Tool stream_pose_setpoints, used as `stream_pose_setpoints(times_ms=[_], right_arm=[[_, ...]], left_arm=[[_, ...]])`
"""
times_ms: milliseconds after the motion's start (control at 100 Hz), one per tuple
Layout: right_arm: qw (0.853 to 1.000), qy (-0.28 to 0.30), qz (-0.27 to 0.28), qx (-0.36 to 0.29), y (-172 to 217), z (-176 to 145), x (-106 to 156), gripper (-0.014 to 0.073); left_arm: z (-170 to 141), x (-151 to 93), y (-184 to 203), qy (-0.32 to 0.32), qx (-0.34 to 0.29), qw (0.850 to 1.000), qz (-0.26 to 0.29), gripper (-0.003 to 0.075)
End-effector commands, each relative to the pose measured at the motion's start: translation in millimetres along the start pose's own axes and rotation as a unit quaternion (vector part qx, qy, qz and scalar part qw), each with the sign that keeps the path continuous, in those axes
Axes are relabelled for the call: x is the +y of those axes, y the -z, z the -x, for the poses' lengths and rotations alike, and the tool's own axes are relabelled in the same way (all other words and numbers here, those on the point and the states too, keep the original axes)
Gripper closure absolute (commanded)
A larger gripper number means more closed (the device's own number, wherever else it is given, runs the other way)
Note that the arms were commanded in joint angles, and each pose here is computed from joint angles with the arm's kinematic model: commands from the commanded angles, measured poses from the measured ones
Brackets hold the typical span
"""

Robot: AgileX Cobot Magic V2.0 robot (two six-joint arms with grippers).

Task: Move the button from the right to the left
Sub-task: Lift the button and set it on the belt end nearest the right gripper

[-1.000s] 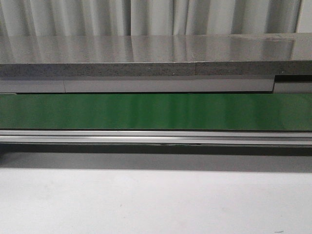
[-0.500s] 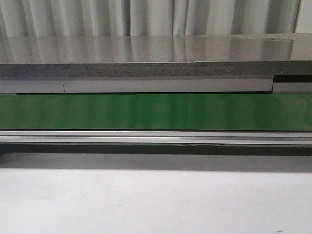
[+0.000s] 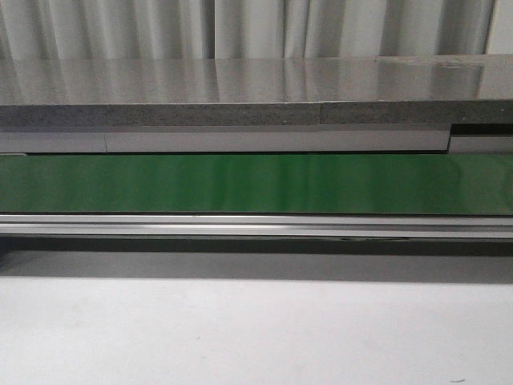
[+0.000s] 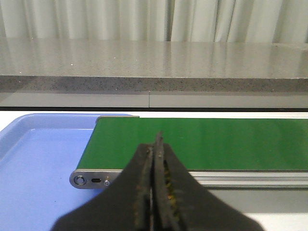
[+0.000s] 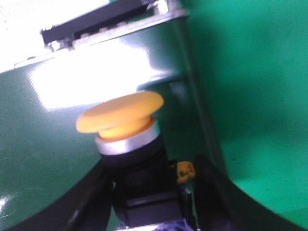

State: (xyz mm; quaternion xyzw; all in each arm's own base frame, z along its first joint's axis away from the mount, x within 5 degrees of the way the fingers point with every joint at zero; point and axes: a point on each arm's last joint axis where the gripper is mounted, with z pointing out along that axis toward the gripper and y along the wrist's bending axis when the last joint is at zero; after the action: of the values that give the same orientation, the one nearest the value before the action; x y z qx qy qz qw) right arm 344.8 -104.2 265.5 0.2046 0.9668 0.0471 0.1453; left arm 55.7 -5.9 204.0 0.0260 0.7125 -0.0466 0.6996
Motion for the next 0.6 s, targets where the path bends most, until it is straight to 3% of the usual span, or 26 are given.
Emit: stream_pose_setpoints(times_ms=[0,120,290,340,470,590], right_arm=[[0.999,-0.003,0.003,-0.038,17,-3,6,0.0471],[1.0,0.0,0.003,-0.029,8,-8,9,0.041],[0.999,0.001,0.004,-0.036,8,-7,10,0.0058],[0.999,0.001,0.004,-0.039,8,-6,10,-0.0008],[0.999,0.004,0.006,-0.049,13,-6,11,-0.0029],[0.996,0.042,0.01,-0.075,32,-10,19,-0.003]], left_arm=[[-7,0,0,0.0,-0.03,1.0,-0.003,0.0741],[-7,0,0,0.0,-0.03,1.0,-0.003,0.0741],[-7,0,0,0.0,-0.03,1.0,-0.003,0.0741],[-7,0,0,0.0,-0.03,1.0,-0.003,0.0741],[-7,0,0,0.0,-0.03,1.0,-0.003,0.0741],[-7,0,0,0.0,-0.03,1.0,-0.003,0.0741]])
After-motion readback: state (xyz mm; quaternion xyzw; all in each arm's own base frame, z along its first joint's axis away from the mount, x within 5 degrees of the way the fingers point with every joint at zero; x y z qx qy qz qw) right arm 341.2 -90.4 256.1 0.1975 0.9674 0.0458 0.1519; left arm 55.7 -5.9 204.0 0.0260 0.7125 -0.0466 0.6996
